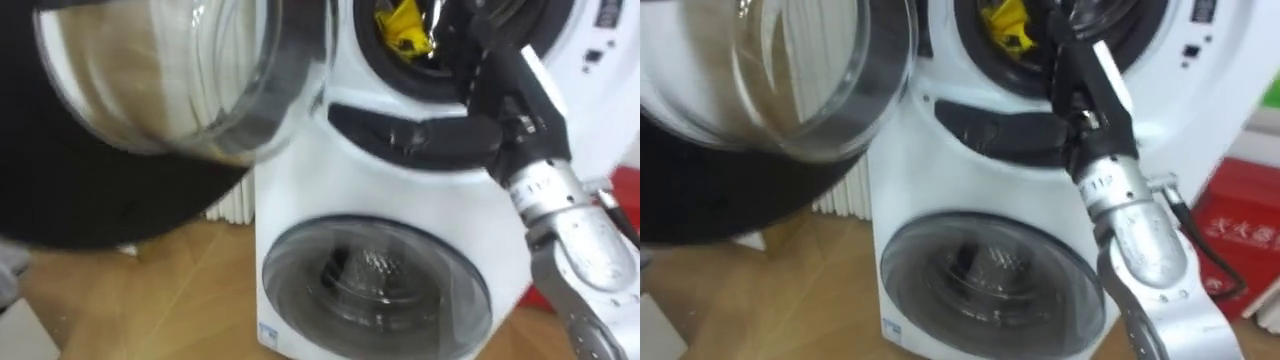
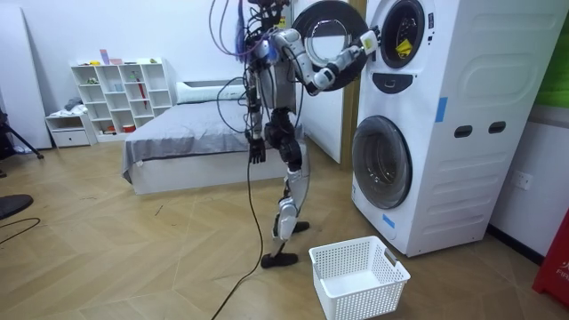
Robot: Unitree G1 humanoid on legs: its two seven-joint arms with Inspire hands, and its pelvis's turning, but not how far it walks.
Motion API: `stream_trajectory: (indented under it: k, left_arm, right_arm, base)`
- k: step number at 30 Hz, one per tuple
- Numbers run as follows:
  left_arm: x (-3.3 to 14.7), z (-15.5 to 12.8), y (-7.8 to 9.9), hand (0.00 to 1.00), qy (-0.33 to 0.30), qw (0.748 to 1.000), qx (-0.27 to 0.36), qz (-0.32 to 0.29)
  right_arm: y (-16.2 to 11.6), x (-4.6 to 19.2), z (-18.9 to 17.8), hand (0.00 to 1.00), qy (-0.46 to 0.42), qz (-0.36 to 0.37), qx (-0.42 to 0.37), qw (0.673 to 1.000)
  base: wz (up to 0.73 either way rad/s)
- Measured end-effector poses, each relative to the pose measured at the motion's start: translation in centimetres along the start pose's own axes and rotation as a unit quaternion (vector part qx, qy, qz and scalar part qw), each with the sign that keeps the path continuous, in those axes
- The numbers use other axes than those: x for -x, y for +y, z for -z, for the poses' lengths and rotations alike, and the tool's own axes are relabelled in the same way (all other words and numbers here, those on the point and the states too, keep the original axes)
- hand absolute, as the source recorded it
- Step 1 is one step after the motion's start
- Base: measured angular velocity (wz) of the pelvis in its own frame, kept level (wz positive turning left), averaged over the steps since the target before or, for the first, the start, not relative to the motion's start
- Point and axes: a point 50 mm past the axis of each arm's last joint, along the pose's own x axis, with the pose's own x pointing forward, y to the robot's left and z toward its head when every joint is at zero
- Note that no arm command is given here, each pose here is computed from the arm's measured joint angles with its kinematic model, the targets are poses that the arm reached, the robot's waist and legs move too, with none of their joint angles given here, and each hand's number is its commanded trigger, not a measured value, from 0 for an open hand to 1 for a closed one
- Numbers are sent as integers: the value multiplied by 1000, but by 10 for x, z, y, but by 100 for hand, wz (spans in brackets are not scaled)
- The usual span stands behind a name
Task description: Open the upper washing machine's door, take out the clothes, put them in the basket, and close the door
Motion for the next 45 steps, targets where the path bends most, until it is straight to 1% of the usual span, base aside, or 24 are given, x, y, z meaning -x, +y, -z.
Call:
stream_trajectory:
  k: [8, 13, 16, 19, 22, 26, 28, 33, 35, 38, 45]
  left_arm:
    - [0, -51, 3, 0, -66, 998, 21, -3]
    - [1, -68, 11, 0, -96, 995, 20, -13]
    - [2, -78, 12, 0, -107, 994, 20, -13]
    - [2, -75, 10, 0, -105, 994, 16, -12]
    - [1, -64, 12, 0, -92, 995, 25, -20]
    - [-1, -38, 12, 0, -58, 998, 27, -24]
    - [-1, -31, 11, 0, -46, 998, 25, -24]
    - [-1, -28, 12, 0, -37, 999, 24, -25]
    - [-1, -27, 8, 0, -29, 999, 23, -21]
    - [0, -28, 6, 0, -29, 999, 24, -18]
    - [0, -26, 7, 0, -25, 999, 24, -27]
  right_arm:
    - [-11, 0, -5, 0, -11, 43, 35, 998]
    - [-14, 1, 0, 0, -3, 56, 43, 998]
    - [-14, 1, 0, 0, -3, 53, 51, 997]
    - [-14, 1, -1, 0, -5, 53, 50, 997]
    - [-21, 1, -6, 0, -12, 61, 42, 997]
    - [-34, -4, -21, 0, -39, 81, 45, 995]
    - [-37, -7, -27, 0, -50, 90, 50, 993]
    - [-39, -9, -31, 0, -58, 101, 55, 992]
    - [-40, -9, -31, 0, -57, 103, 56, 991]
    - [-45, -10, -26, 0, -45, 115, 58, 991]
    - [-54, -12, -13, 0, -17, 127, 60, 990]
  base:
    - [-1]
    - [-28]
    - [-8]
    - [27]
    - [35]
    - [-3]
    - [0]
    - [1]
    - [11]
    - [14]
    - [7]
